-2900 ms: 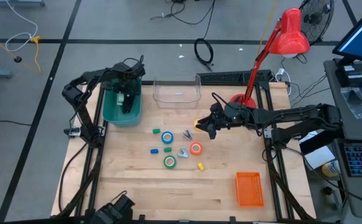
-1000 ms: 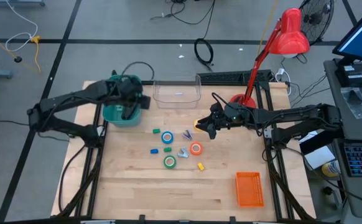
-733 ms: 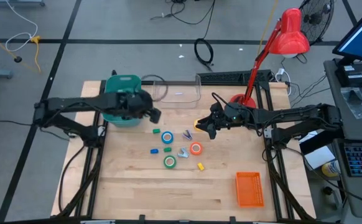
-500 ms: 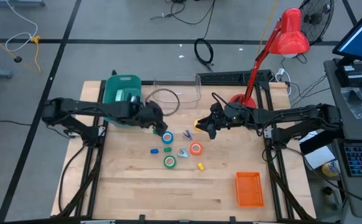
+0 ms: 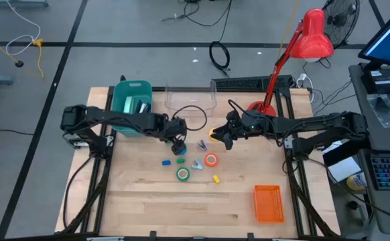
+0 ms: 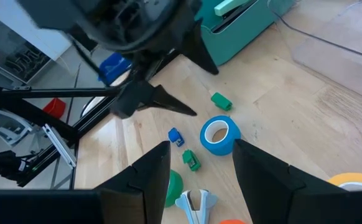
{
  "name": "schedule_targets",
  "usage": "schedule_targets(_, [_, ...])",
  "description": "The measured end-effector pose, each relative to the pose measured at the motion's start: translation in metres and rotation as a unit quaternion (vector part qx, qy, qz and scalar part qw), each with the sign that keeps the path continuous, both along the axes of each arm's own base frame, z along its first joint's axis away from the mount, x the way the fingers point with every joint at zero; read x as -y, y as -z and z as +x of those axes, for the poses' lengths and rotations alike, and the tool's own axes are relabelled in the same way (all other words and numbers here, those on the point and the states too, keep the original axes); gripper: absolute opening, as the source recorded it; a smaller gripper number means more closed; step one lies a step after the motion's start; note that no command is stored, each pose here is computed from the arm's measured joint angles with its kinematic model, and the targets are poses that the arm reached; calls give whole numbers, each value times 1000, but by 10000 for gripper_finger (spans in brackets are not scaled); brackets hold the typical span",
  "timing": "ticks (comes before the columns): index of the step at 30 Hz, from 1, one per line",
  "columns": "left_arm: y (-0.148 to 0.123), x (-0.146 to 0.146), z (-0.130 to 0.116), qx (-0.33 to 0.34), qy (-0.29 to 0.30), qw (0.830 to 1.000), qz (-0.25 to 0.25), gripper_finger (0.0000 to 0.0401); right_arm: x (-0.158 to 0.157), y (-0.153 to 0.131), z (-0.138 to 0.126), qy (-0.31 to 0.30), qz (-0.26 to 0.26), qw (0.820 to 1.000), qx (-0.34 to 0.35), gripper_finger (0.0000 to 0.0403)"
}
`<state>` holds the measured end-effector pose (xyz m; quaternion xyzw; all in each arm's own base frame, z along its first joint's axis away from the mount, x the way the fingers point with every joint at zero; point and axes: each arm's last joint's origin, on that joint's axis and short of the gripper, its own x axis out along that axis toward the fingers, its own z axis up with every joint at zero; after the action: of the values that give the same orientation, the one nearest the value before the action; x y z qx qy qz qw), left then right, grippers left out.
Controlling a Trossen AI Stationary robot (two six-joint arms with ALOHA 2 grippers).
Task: Pick and place Stapler, Stapler remover, tape
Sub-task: Put the top green stapler into the green bin
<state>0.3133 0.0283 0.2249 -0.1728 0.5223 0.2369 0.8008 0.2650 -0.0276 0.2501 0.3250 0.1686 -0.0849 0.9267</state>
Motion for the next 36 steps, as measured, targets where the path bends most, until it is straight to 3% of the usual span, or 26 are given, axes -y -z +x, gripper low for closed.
schedule_targets(5, [-1,-16,-2,-6,2,1000,10,351,0,0,0,0,0,1000,0,166])
schedule_targets(10, [2,-28,-3,-18,44,999,0,351,0,0,0,0,0,1000,0,166])
schedule_targets(25, [43,-35,-2,-137,117,983,-24,351,0,0,0,0,0,1000,-1,166])
schedule_targets(36, [47,-45,-7,-167,145,975,-23,351,0,0,0,2,6,1000,0,166])
